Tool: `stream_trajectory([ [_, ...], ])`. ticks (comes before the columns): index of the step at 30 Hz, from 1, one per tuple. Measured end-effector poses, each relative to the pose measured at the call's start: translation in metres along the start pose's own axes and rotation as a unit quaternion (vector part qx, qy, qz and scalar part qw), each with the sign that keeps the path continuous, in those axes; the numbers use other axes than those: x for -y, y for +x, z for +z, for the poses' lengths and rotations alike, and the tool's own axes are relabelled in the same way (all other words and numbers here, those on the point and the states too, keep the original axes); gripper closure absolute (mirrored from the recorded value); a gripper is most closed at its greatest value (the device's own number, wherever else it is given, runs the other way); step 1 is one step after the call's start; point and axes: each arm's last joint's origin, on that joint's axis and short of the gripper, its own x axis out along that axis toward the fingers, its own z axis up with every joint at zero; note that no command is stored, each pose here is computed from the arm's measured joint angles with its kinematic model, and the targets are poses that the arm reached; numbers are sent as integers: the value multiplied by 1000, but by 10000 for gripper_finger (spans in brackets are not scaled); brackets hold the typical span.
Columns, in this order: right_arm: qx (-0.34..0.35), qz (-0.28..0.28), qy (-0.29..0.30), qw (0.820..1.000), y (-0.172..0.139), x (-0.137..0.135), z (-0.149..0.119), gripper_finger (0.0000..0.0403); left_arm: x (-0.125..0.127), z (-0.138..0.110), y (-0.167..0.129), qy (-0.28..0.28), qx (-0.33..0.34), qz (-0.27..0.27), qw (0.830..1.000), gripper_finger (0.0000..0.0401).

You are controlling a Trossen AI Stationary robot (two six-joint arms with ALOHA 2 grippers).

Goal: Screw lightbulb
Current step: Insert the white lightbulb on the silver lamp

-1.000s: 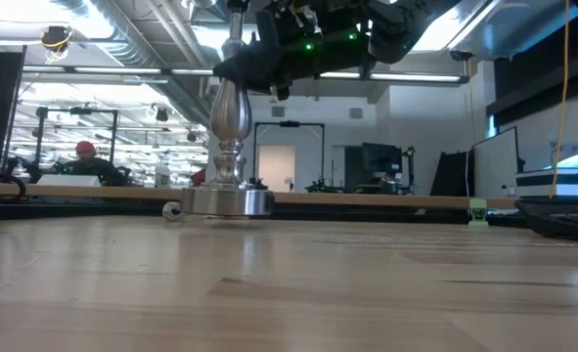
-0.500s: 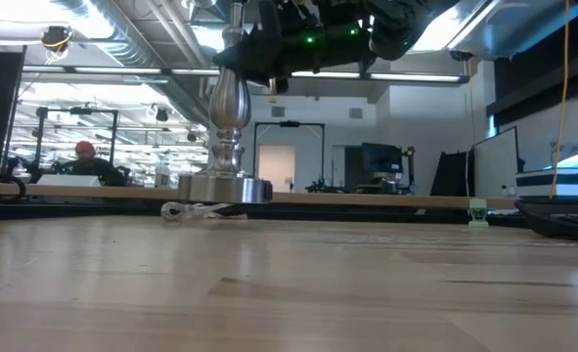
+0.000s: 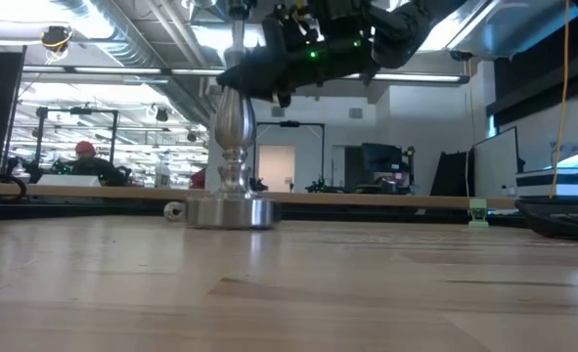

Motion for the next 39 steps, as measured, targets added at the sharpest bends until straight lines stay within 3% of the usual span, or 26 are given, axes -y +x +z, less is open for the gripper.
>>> stream_trajectory([
  [6, 0, 0, 12, 1000, -2, -1, -7, 263, -5, -16, -22, -30, 29, -6, 999, 274],
  [13, 2, 0, 17, 1000, 6, 0, -17, 263, -1, -25, -19, -31, 11, -10, 999, 274],
  [21, 4, 0, 22, 1000, 8, 1, -20, 263, -5, -14, -21, -44, 58, 0, 997, 273],
  [31, 4, 1, 24, 1000, 10, 1, -17, 263, -11, -30, 4, -18, 42, 34, 998, 273],
  [39, 5, 2, 23, 1000, 10, 1, -17, 263, -10, -37, 6, -24, 34, 32, 999, 272],
])
